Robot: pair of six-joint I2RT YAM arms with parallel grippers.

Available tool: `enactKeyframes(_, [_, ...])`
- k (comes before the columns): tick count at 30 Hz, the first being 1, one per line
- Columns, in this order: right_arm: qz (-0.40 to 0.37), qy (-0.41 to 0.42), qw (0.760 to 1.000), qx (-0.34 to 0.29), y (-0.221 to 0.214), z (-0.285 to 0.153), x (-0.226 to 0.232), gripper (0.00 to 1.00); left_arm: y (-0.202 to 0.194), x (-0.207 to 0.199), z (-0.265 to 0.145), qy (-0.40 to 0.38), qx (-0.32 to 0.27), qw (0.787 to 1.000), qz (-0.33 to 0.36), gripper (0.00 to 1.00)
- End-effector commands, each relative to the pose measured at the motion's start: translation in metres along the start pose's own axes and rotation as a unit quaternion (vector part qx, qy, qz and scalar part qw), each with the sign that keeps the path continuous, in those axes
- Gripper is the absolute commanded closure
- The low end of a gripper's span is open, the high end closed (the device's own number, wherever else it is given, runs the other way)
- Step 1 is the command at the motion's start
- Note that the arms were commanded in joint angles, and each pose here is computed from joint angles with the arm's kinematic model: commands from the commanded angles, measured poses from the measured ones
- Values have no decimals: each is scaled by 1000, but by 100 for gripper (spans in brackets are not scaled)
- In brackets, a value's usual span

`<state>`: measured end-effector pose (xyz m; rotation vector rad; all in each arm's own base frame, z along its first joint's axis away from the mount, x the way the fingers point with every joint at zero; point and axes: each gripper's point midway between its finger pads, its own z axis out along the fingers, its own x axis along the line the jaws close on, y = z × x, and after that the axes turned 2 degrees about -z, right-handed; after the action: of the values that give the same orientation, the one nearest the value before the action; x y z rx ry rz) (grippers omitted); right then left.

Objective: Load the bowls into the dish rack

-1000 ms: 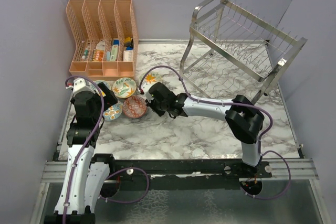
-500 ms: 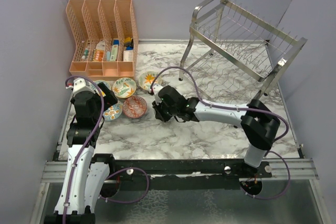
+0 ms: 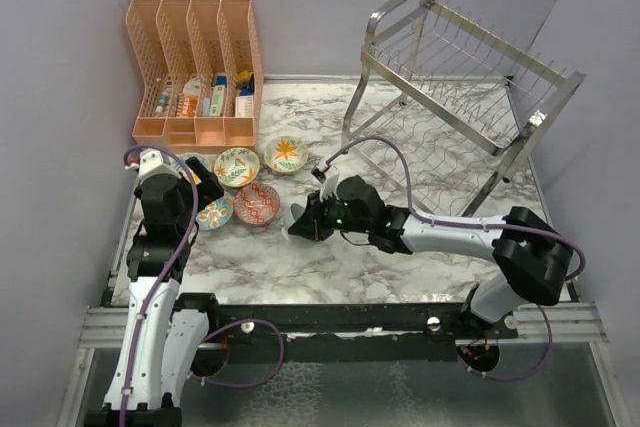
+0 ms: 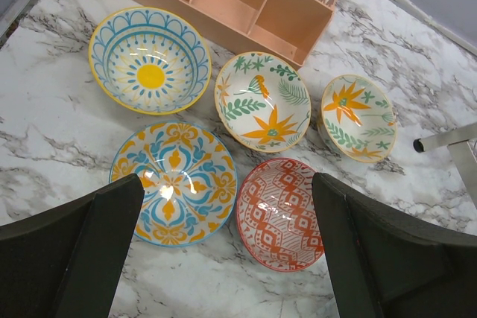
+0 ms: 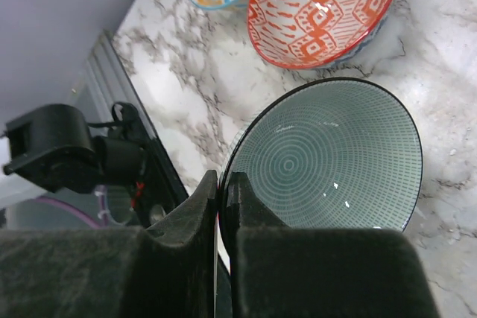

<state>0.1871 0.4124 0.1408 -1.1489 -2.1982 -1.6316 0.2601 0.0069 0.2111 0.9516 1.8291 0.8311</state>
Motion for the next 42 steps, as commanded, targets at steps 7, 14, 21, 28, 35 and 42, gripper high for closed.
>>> enactKeyframes(7, [81, 35, 968, -235, 102, -32, 21, 99, 11, -7, 0, -16, -18, 1000, -1, 1])
enactKeyframes(14, [140, 3, 948, -286, 140, -48, -29, 99, 9, -9, 1, -20, -12, 1000, -1, 1])
enactKeyframes(21, [178, 20, 937, -298, 147, -54, -61, 99, 8, -8, 2, -18, -10, 1000, 0, 1])
enactKeyframes(28, [204, 45, 925, -318, 154, -67, -78, 99, 7, -8, 3, -17, -9, 1000, 1, 1])
enactKeyframes(35, [216, 61, 907, -357, 163, -87, -95, 99, 7, -7, 3, -15, -8, 1000, 0, 1])
enactKeyframes(42, [220, 73, 881, -413, 183, -105, -112, 99, 6, -7, 4, -13, -6, 1000, 2, 1])
